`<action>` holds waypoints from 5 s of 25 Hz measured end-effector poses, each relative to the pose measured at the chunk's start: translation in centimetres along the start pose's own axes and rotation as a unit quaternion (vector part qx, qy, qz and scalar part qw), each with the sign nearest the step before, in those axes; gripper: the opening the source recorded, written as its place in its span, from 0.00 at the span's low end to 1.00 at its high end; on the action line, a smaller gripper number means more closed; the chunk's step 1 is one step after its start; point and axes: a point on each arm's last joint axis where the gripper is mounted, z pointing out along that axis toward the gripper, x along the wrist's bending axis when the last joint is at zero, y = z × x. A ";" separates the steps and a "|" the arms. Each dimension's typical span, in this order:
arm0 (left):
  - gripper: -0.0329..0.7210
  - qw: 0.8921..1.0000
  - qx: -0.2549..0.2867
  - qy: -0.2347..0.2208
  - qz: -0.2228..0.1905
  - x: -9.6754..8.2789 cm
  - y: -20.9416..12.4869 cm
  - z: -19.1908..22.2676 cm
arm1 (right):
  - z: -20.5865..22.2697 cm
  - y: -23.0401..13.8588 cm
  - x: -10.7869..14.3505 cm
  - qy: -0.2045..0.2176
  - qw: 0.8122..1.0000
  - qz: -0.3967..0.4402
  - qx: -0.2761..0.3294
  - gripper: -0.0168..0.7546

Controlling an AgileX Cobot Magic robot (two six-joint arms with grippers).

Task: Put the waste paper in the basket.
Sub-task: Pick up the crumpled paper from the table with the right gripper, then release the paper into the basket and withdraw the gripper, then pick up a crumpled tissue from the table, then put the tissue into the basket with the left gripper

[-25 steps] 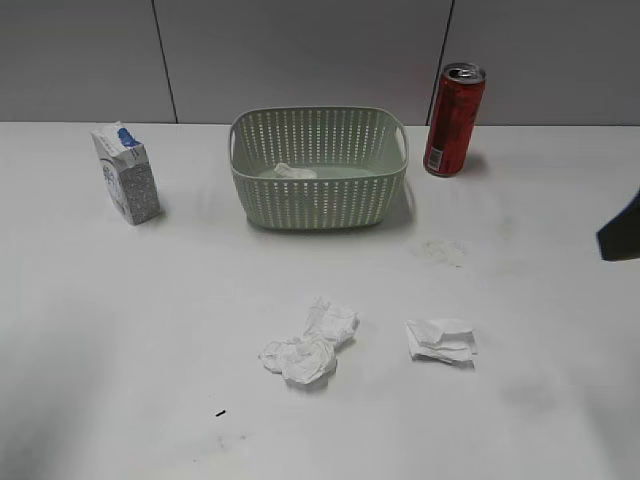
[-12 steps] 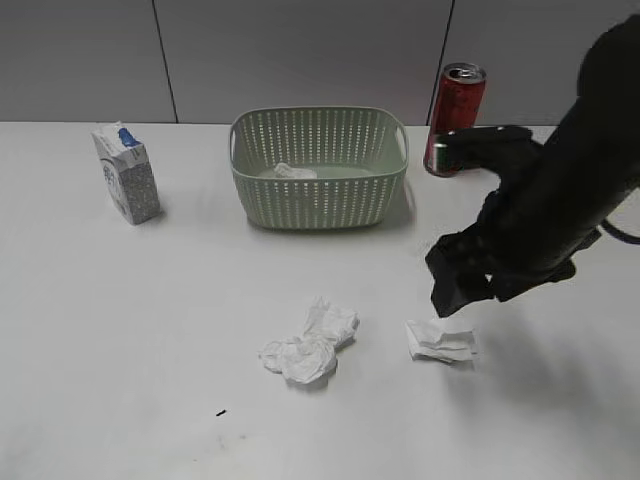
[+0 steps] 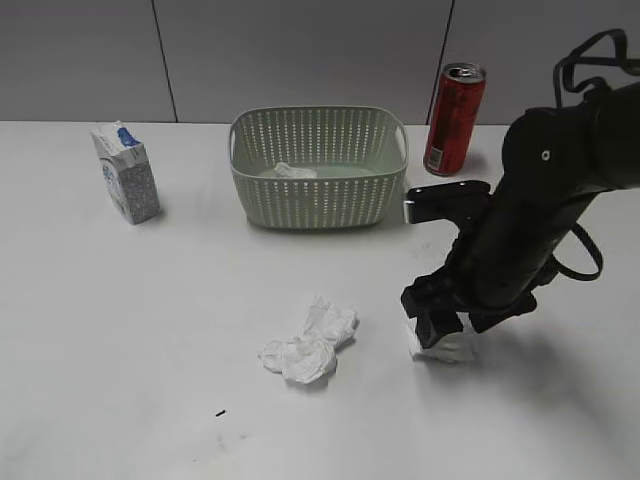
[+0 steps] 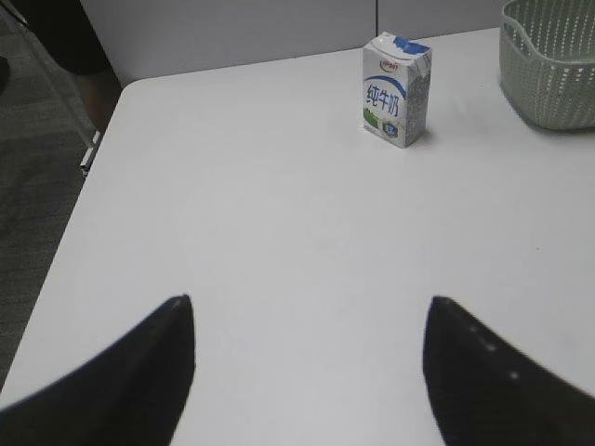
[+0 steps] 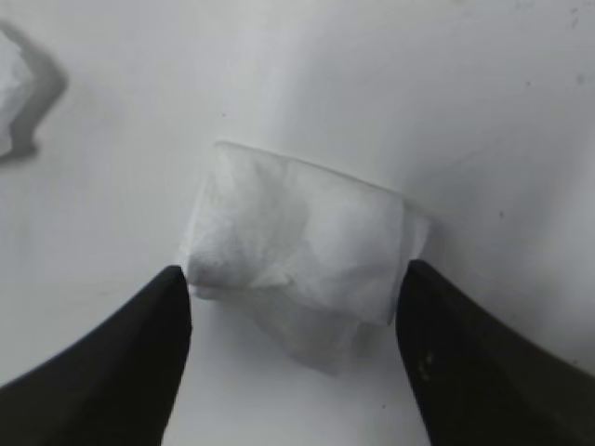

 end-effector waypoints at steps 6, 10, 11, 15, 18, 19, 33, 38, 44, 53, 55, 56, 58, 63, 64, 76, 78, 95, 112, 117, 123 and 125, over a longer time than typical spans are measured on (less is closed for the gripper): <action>0.71 1.000 -0.002 0.001 -0.001 0.0 0.0 0.0 | 1.0 0.3 -0.3 -0.017 1.000 -0.024 0.001 0.49; 0.69 1.000 -0.002 0.002 0.000 0.0 0.0 0.0 | 0.8 0.5 -0.3 -0.017 0.999 -0.033 -0.004 0.14; 0.69 1.000 -0.002 0.002 0.000 0.0 0.0 0.0 | 0.6 0.8 -0.2 -0.017 0.999 -0.034 -0.010 0.07; 0.69 1.000 -0.002 0.002 0.000 0.0 0.0 0.0 | -2.8 2.7 0.3 -0.009 0.996 -0.040 -0.073 0.02; 0.69 1.000 -0.002 0.002 0.000 0.0 0.0 0.0 | -7.4 4.9 0.9 0.001 0.987 -0.048 -0.154 0.01; 0.69 1.000 -0.002 0.002 0.000 0.0 0.0 0.0 | -9.0 5.6 1.1 0.004 0.981 -0.051 -0.184 0.01; 0.69 1.000 -0.003 0.002 0.000 0.0 0.1 0.0 | -10.0 15.1 2.5 0.005 0.925 -0.082 -0.371 0.15; 0.69 1.000 -0.003 0.002 0.000 0.0 0.1 0.0 | -6.7 15.7 2.4 -0.001 0.948 -0.082 -0.308 0.77; 0.69 1.000 -0.007 0.000 -0.002 0.0 0.3 0.0 | -9.9 14.9 2.5 -0.010 0.969 -0.089 -0.230 0.73; 0.69 0.993 0.083 -0.079 -0.019 -0.3 6.4 6.5 | -14.2 11.7 -4.4 -0.020 0.996 -0.056 -0.073 0.71; 0.69 0.986 0.122 -0.111 -0.017 -0.5 7.7 9.0 | -14.6 11.0 -7.3 -0.006 0.998 -0.014 -0.061 0.71; 0.68 0.982 0.144 -0.124 -0.013 -0.5 8.5 10.4 | -14.9 10.4 -8.8 -0.003 0.998 0.005 -0.060 0.71; 0.68 0.973 0.175 -0.151 -0.001 -0.7 10.1 13.0 | -16.1 8.8 -11.1 -0.006 0.997 0.035 -0.064 0.71; 0.68 0.937 0.255 -0.226 0.072 -3.5 12.8 20.4 | -17.9 2.6 -14.0 -0.023 0.993 0.093 -0.070 0.71; 0.68 0.928 0.265 -0.243 0.094 -4.9 13.2 21.7 | -18.2 1.1 -14.0 -0.027 0.992 0.101 -0.077 0.71; 0.68 0.826 0.373 -0.359 0.222 -20.8 8.9 32.1 | -18.3 -16.8 -8.1 -0.054 0.977 0.097 -0.180 0.71; 0.68 0.814 0.387 -0.361 0.239 -22.5 7.6 32.9 | -18.6 -19.4 -7.1 -0.062 0.970 0.093 -0.217 0.71; 0.82 0.792 0.439 -0.355 0.231 -25.6 1.8 36.6 | -19.6 -29.8 -3.8 -0.127 0.887 0.070 -0.439 0.71; 0.08 0.826 0.330 -0.353 0.290 -25.4 10.1 34.3 | -19.3 -28.9 -4.0 -0.127 0.868 0.069 -0.476 0.70; 0.07 0.878 0.185 -0.311 0.312 -24.6 16.0 34.6 | -19.3 -28.9 -4.0 -0.127 0.868 0.069 -0.476 0.70; 0.09 0.931 0.055 -0.253 0.257 -21.9 18.2 39.0 | -19.3 -28.9 -4.0 -0.127 0.867 0.069 -0.476 0.70; 0.22 0.940 0.060 -0.241 0.235 -20.7 17.7 40.6 | -19.3 -28.9 -4.0 -0.127 0.867 0.069 -0.476 0.70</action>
